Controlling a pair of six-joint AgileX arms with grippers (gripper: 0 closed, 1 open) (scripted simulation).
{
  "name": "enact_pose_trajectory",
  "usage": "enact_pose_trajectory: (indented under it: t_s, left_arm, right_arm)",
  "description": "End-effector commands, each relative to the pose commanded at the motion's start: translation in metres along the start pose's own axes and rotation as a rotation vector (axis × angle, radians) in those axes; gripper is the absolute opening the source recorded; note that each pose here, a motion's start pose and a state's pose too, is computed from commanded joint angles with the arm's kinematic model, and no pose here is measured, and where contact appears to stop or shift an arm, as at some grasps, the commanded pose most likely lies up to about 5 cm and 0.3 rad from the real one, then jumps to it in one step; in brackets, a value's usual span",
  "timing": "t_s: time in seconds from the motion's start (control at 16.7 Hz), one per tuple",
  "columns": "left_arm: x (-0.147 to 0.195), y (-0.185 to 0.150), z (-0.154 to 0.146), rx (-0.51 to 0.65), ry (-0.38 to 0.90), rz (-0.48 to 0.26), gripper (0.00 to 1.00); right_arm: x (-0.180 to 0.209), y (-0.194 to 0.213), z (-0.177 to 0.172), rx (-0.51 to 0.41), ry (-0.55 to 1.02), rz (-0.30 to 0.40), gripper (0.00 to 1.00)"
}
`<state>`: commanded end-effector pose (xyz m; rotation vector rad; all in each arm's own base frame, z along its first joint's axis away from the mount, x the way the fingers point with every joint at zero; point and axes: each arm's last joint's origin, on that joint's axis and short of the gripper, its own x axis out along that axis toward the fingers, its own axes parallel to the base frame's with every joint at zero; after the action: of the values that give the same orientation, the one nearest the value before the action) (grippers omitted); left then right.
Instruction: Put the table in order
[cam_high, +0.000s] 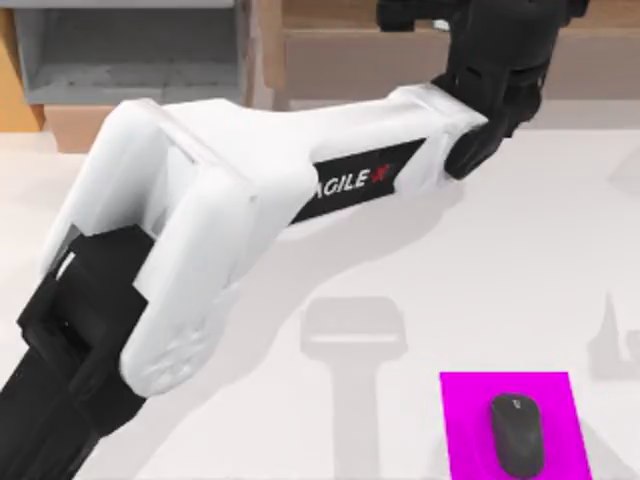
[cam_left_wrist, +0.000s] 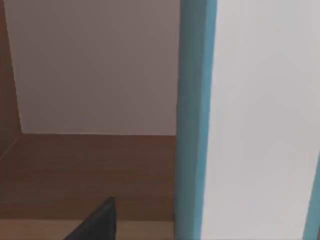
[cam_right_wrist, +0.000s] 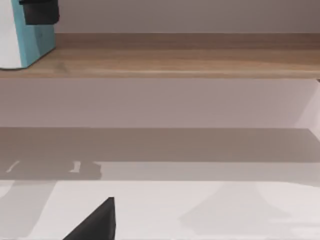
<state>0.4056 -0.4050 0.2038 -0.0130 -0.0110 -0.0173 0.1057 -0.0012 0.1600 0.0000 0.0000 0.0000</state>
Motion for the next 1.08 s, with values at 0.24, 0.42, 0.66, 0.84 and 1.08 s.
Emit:
enact_pose_trajectory:
  t_s: [0.24,0.42,0.66,0.84,1.08]
  left_arm:
    - [-0.002,-0.002,0.003,-0.004,-0.004,-0.006,1.0]
    - [0.004,-0.001,0.001,0.0,0.0,-0.001,1.0]
    - [0.018,0.0,0.0,0.0,0.0,0.0,1.0]
    - [0.02,0.0,0.0,0.0,0.0,0.0,1.0]
    - [0.02,0.0,0.0,0.0,0.0,0.0,0.85]
  right_arm:
    - [0.0,0.0,0.0,0.0,0.0,0.0,1.0]
    - [0.0,0.0,0.0,0.0,0.0,0.0,1.0]
    - [0.0,0.0,0.0,0.0,0.0,0.0,1.0]
    - [0.0,0.0,0.0,0.0,0.0,0.0,1.0]
    - [0.0,0.0,0.0,0.0,0.0,0.0,1.0]
